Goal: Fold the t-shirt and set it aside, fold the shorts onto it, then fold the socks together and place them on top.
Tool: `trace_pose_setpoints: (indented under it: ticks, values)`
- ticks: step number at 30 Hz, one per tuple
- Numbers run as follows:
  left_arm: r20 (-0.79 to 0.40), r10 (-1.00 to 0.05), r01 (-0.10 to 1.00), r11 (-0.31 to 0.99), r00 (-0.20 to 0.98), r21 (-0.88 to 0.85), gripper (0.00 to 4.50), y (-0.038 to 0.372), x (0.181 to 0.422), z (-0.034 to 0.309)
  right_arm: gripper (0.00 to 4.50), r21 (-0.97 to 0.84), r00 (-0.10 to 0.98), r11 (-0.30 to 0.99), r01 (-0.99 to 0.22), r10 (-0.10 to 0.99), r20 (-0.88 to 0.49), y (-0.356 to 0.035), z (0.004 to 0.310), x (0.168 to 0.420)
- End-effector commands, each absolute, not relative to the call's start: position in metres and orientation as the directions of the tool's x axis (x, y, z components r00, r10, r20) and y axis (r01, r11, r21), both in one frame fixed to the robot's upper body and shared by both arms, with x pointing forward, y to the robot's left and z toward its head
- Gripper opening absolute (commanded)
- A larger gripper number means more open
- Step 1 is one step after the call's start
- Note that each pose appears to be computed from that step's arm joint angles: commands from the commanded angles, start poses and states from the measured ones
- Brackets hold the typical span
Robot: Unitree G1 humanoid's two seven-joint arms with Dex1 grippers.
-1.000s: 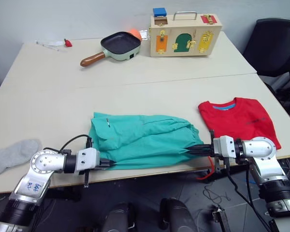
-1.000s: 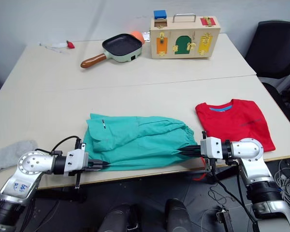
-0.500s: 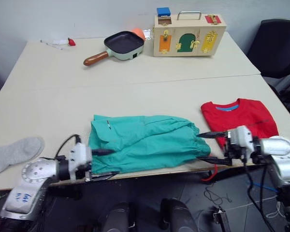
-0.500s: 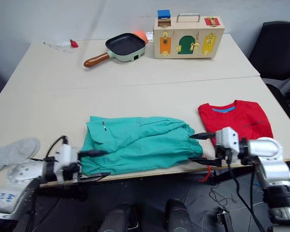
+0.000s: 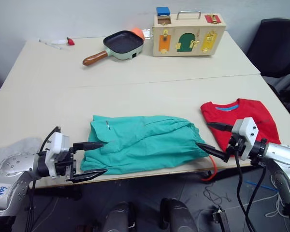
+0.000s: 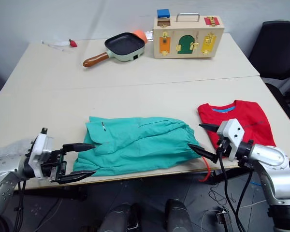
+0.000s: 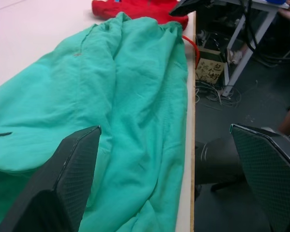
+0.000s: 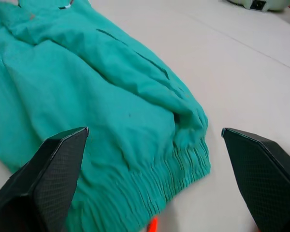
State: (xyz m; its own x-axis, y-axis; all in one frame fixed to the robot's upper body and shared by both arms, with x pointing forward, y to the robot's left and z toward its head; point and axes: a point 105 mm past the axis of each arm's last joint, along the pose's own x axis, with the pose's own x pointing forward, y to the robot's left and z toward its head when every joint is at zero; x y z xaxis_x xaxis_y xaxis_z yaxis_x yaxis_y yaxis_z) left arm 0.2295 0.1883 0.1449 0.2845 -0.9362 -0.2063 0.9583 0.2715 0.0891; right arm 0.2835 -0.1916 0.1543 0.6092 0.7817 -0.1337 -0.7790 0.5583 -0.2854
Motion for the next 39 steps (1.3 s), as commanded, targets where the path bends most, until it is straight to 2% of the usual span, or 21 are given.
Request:
trace_pose_setpoints:
  ticks: [1, 6, 7, 9, 11, 18, 20, 22, 28, 33, 39]
  values:
    - [-0.202, -0.954, 0.973, 0.206, 0.223, 0.103, 4.48, 0.169, 0.231, 0.143, 4.5, -0.334, 0.569, 0.51, -0.793, 0.816, -0.104, -0.18, 0.165, 0.281]
    - [-0.228, -0.965, 0.988, 0.111, 0.132, 0.104, 4.48, 0.139, 0.233, 0.135, 4.5, -0.325, 0.467, 0.425, -0.845, 0.882, -0.061, -0.155, 0.164, 0.279]
    - [-0.232, -0.964, 0.987, 0.101, 0.128, 0.123, 4.5, 0.134, 0.237, 0.132, 4.32, -0.317, 0.433, 0.398, -0.861, 0.9, -0.047, -0.15, 0.165, 0.278]
    - [-0.242, -0.96, 0.985, 0.109, 0.14, 0.136, 4.08, 0.125, 0.247, 0.125, 3.91, -0.328, 0.364, 0.324, -0.888, 0.929, -0.068, -0.139, 0.159, 0.274]
    - [-0.237, -0.956, 0.978, 0.137, 0.172, 0.157, 3.58, 0.119, 0.259, 0.123, 3.28, -0.351, 0.327, 0.279, -0.894, 0.941, -0.087, -0.13, 0.152, 0.274]
    - [-0.273, -0.926, 0.955, 0.204, 0.259, 0.215, 1.26, 0.117, 0.288, 0.116, 0.72, -0.377, 0.31, 0.245, -0.893, 0.943, -0.122, -0.117, 0.136, 0.292]
    - [-0.276, -0.903, 0.929, 0.257, 0.329, 0.266, 0.62, 0.121, 0.303, 0.118, 0.04, -0.386, 0.287, 0.209, -0.899, 0.946, -0.154, -0.114, 0.128, 0.294]
    - [-0.253, -0.872, 0.887, 0.334, 0.42, 0.32, 0.05, 0.127, 0.323, 0.124, 0.0, -0.398, 0.251, 0.158, -0.904, 0.948, -0.194, -0.114, 0.119, 0.292]
    - [-0.145, -0.82, 0.792, 0.463, 0.553, 0.397, 0.05, 0.132, 0.366, 0.148, 0.0, -0.402, 0.243, 0.143, -0.905, 0.947, -0.211, -0.118, 0.108, 0.29]
    - [-0.091, -0.754, 0.712, 0.564, 0.65, 0.418, 0.05, 0.144, 0.392, 0.168, 0.0, -0.412, 0.248, 0.143, -0.9, 0.945, -0.213, -0.12, 0.106, 0.29]
    - [-0.084, -0.702, 0.66, 0.613, 0.708, 0.435, 0.05, 0.174, 0.393, 0.179, 0.0, -0.417, 0.312, 0.241, -0.876, 0.944, -0.109, -0.126, 0.136, 0.294]
